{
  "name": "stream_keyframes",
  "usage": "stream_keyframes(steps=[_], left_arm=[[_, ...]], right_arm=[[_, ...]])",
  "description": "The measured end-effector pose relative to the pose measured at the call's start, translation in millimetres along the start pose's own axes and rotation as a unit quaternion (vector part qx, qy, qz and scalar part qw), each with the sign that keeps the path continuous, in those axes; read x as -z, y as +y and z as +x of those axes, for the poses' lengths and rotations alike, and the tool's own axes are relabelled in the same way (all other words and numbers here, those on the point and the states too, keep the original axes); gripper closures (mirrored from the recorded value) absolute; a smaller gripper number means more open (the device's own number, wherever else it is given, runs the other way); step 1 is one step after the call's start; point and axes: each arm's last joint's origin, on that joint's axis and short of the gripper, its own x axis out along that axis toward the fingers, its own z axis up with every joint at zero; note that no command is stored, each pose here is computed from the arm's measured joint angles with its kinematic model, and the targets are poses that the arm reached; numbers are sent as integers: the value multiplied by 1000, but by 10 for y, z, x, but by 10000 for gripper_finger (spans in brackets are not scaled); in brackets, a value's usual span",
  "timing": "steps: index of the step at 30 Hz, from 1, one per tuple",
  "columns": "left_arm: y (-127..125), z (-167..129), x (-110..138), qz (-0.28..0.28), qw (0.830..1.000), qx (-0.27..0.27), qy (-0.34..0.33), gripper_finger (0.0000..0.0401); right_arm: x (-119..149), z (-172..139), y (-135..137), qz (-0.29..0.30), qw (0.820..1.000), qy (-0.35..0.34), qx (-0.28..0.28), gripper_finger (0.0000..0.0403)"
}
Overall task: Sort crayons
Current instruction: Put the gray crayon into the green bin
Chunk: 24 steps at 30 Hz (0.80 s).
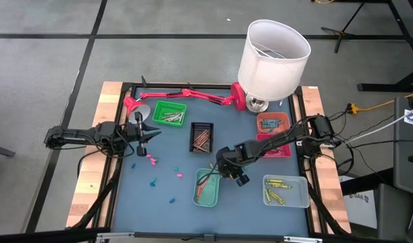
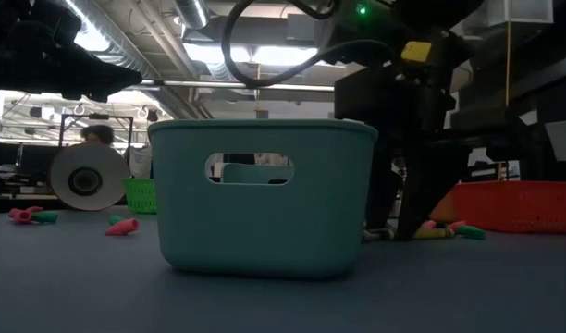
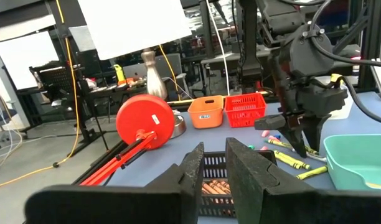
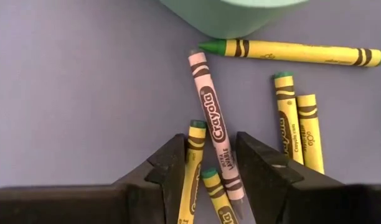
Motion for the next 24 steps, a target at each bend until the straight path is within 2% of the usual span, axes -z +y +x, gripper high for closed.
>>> stream_keyframes(steps=[15, 24], left_arm=[[0, 0, 0, 0, 1000, 0, 0, 348], [0, 0, 0, 0, 1000, 0, 0, 348]], right_arm=[[-55, -53, -9, 27, 1000, 4, 2, 259], [-141, -142, -44, 24, 999, 14, 28, 259]])
